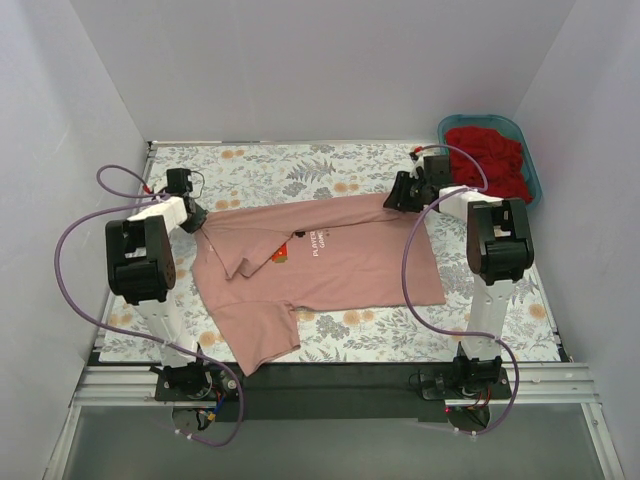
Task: Fold and stack the t-shirts
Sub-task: Fold the tshirt
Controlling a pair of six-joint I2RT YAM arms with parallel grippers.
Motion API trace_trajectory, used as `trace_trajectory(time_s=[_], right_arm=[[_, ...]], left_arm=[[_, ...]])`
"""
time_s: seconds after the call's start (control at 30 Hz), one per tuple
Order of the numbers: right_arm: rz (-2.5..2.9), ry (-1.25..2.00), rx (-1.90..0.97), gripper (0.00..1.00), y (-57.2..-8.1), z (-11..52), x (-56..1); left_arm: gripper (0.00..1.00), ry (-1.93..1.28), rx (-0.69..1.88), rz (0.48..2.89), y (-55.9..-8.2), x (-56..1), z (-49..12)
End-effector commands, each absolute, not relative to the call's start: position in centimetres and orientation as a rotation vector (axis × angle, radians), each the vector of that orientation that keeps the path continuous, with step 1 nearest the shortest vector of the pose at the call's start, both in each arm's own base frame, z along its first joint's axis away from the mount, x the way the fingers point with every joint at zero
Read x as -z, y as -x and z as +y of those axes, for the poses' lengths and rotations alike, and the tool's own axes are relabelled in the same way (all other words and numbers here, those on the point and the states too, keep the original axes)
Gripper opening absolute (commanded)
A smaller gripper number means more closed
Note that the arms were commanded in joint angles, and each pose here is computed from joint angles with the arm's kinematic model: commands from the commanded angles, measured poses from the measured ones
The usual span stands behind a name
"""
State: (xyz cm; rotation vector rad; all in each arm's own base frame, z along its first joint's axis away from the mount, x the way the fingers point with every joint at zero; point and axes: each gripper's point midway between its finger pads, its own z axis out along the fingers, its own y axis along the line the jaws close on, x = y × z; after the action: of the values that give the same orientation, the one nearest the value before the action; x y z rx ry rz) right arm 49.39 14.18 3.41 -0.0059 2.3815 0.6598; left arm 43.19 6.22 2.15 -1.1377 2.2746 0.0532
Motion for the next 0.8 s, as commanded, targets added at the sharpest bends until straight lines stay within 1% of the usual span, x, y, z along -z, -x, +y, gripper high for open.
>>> trace_trajectory(time_s=[0.0,0.03,0.1,0.13,0.17,0.2,0.23,0.27,0.3,0.33,0.37,0.4,0.43,0.47,0.5,0.57,0.6,0.77], right_arm=[[2.454,-0.010,-0.649,0.52,-46.8,14.7,-3.3],[2.439,0.006,-0.649,0.52,-46.9,15.0,-4.0],[2.417,0.037,-0.644,0.53,-47.0,15.4,-5.0],[2.393,0.045,-0.644,0.53,-47.1,15.4,-6.1],[2.373,0.050,-0.634,0.53,-47.4,15.3,-6.9],[2.346,0.058,-0.635,0.54,-47.4,15.3,-8.2],[2.324,0.075,-0.636,0.55,-47.4,15.3,-9.2],[2.311,0.092,-0.643,0.55,-47.3,15.6,-9.8],[2.282,0.114,-0.650,0.55,-47.0,15.9,-11.1],[2.271,0.144,-0.651,0.56,-46.7,16.4,-11.6],[2.260,0.168,-0.671,0.57,-46.3,16.9,-12.2],[2.248,0.191,-0.685,0.57,-45.7,17.4,-12.8],[2.241,0.212,-0.707,0.57,-45.2,18.0,-13.1],[2.234,0.256,-0.739,0.57,-44.3,19.4,-13.4],[2.219,0.289,-0.761,0.57,-43.6,20.3,-14.0],[2.228,0.346,-0.786,0.57,-41.8,22.2,-13.6],[2.219,0.364,-0.805,0.57,-41.1,22.9,-13.9],[2.221,0.408,-0.900,0.58,-36.8,25.3,-12.5]], left_arm=[[0.00,1.016,-0.193,2.257,-45.3,-2.6,9.2],[0.01,0.992,-0.172,2.241,-46.6,-3.6,9.2],[0.09,0.974,-0.138,2.227,-47.5,-4.7,8.8],[0.22,0.961,-0.123,2.215,-47.8,-5.6,8.7],[0.32,0.941,-0.128,2.208,-47.8,-6.3,8.6],[0.39,0.914,-0.124,2.179,-47.8,-8.3,8.2],[0.51,0.896,-0.133,2.165,-47.6,-9.4,8.1],[0.56,0.879,-0.164,2.166,-46.7,-9.7,8.0],[0.61,0.845,-0.144,2.124,-46.4,-12.3,7.0],[0.68,0.828,-0.141,2.116,-45.8,-13.1,6.4],[0.73,0.800,-0.125,2.142,-44.5,-12.8,4.8],[0.76,0.798,-0.117,2.142,-43.7,-13.1,4.4],[0.77,0.760,-0.080,2.123,-42.7,-14.7,2.5],[0.78,0.763,-0.074,2.154,-41.2,-14.4,1.7],[0.78,0.782,-0.038,2.199,-39.4,-12.8,-0.1],[0.78,0.757,0.049,2.211,-37.1,-13.6,-2.2],[0.78,0.707,0.084,2.267,-35.1,-12.2,-4.3],[0.81,0.545,0.205,2.297,-29.8,-13.3,-10.1]])
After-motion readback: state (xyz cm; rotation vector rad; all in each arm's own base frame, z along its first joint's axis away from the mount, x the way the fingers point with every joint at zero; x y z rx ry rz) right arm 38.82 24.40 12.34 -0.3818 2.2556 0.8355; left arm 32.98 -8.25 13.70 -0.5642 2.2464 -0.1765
